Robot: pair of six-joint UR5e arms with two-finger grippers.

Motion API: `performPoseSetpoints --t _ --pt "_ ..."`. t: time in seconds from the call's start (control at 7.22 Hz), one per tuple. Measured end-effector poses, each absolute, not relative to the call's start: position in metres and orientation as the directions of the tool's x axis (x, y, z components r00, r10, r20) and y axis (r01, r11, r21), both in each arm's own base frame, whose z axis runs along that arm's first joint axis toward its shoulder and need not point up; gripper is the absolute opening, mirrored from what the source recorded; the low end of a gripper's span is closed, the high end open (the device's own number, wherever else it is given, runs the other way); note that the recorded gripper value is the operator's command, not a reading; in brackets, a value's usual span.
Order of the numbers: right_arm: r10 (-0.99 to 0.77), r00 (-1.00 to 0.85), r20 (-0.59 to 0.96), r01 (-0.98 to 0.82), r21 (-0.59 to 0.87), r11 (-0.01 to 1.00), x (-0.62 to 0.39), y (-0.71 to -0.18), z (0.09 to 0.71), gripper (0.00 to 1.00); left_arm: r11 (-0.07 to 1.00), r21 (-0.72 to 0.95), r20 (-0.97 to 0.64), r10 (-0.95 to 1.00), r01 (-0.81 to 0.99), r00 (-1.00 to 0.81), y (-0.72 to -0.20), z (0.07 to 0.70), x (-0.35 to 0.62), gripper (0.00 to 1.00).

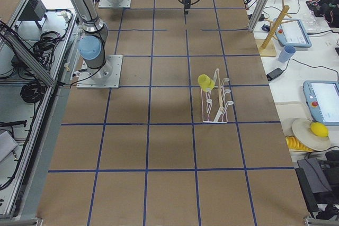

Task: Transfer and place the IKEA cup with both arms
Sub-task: 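Move the right gripper toward the yellow cup on the wire rack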

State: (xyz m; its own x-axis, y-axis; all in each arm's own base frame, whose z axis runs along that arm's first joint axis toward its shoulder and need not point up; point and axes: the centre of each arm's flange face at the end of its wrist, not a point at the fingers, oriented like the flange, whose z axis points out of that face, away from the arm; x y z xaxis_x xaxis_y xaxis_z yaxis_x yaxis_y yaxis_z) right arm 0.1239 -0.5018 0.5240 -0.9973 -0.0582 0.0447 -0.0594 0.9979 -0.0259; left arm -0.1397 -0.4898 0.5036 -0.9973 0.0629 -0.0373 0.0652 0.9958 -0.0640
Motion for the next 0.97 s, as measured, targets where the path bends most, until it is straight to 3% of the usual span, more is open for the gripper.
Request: performPoseSetpoints --t 0.55,0.97 --pt "-0.049 -0.998 0.046 -0.050 -0.035 0.998 0.115 -0.506 0.527 1.00 0.996 -0.069 -0.036 0.062 0.064 -0.997 -0.489 0.506 -0.139 1.00" --pt "-0.039 -0.998 0.052 -0.042 -0.053 0.998 0.032 -0.521 0.536 1.00 0.996 -0.061 -0.032 0.060 0.062 -0.998 -0.492 0.502 -0.138 1.00"
